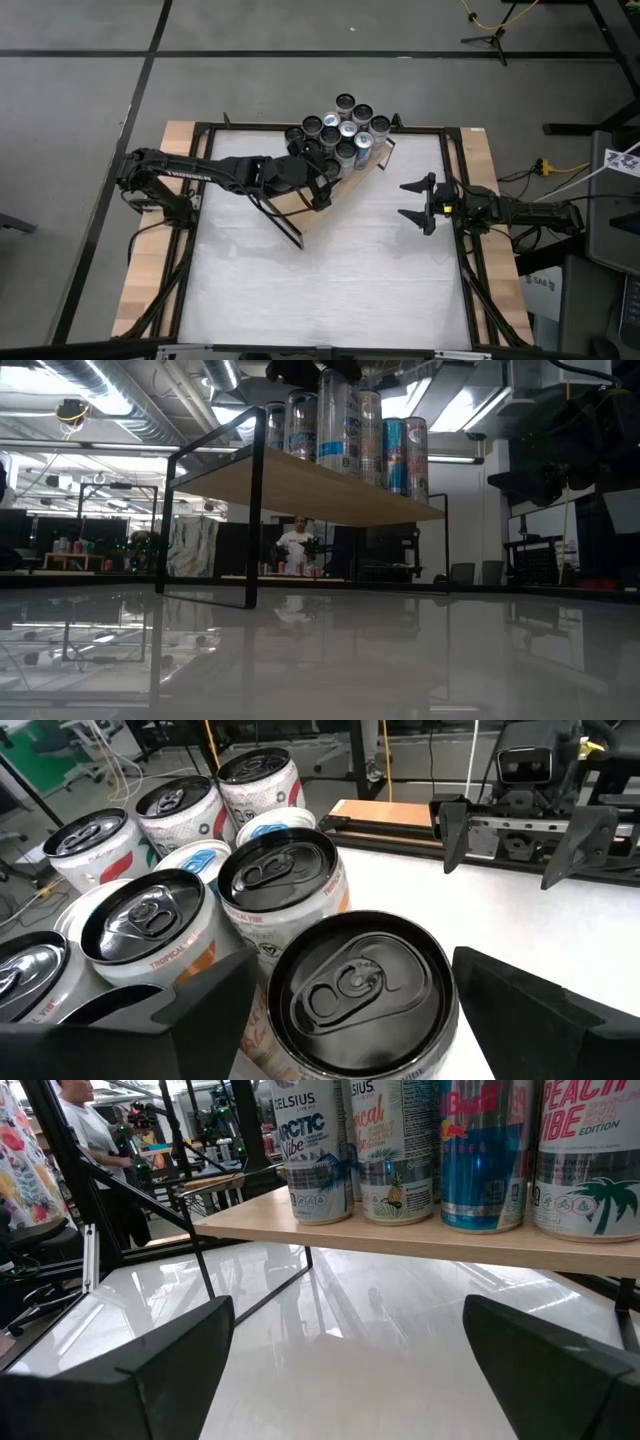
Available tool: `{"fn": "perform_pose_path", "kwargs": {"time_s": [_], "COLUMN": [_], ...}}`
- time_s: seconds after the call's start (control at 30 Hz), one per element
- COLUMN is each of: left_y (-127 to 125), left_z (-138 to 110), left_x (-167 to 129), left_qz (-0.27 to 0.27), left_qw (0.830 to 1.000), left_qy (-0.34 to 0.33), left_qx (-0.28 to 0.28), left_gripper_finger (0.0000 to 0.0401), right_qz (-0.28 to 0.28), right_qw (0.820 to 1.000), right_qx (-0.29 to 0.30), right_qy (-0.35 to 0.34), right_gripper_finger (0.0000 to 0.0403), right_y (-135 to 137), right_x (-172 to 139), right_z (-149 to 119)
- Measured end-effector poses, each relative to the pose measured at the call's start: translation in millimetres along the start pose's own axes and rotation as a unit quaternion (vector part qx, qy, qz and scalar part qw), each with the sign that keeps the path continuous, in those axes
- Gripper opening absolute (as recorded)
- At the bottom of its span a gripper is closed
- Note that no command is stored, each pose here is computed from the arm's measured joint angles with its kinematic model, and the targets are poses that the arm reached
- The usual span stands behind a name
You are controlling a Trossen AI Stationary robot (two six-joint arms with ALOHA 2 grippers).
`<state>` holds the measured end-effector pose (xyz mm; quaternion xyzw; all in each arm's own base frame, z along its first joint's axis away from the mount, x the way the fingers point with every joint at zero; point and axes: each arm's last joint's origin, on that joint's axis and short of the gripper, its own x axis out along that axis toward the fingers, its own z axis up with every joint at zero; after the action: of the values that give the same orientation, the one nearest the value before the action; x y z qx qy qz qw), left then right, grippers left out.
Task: Place canned beverage on shelf
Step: Put the white-blue soda can on the shelf aligned with the other white-blue soda cans
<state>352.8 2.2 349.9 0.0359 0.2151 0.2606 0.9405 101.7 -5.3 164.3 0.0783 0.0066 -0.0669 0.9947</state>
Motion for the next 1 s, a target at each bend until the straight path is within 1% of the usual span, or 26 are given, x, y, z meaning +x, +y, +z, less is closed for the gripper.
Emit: {"fn": "perform_pose_path", "kwargs": {"time_s": [0.13,0.37,0.47,0.6,0.8,1.0], "left_y": [0,0,0,-1,-3,2], "left_z": [0,-2,-2,-2,-2,-3], "left_x": [0,0,0,0,0,-12], "left_qz": [0.0,-0.001,-0.003,-0.019,-0.057,-0.096], "left_qw": [1.0,1.0,1.0,1.0,0.998,0.993], "left_qy": [0.002,0.008,0.009,0.011,0.012,0.031], "left_qx": [0.002,0.005,0.005,0.009,0.04,0.056], "left_gripper_finger": [0.0313,0.0262,0.0249,0.0246,0.0246,0.0245], "right_qz": [0.0,0.0,0.0,0.0,0.0,0.0], "right_qw": [1.0,1.0,1.0,1.0,1.0,1.0], "right_qx": [0.0,0.0,0.0,0.0,0.0,0.0], "right_qy": [0.0,0.0,0.0,0.0,0.0,0.0], "right_gripper_finger": [0.0388,0.0388,0.0388,0.0388,0.0388,0.0388], "right_y": [0,0,0,0,0,0], "right_x": [0,0,0,0,0,0], "right_z": [0,0,0,0,0,0]}}
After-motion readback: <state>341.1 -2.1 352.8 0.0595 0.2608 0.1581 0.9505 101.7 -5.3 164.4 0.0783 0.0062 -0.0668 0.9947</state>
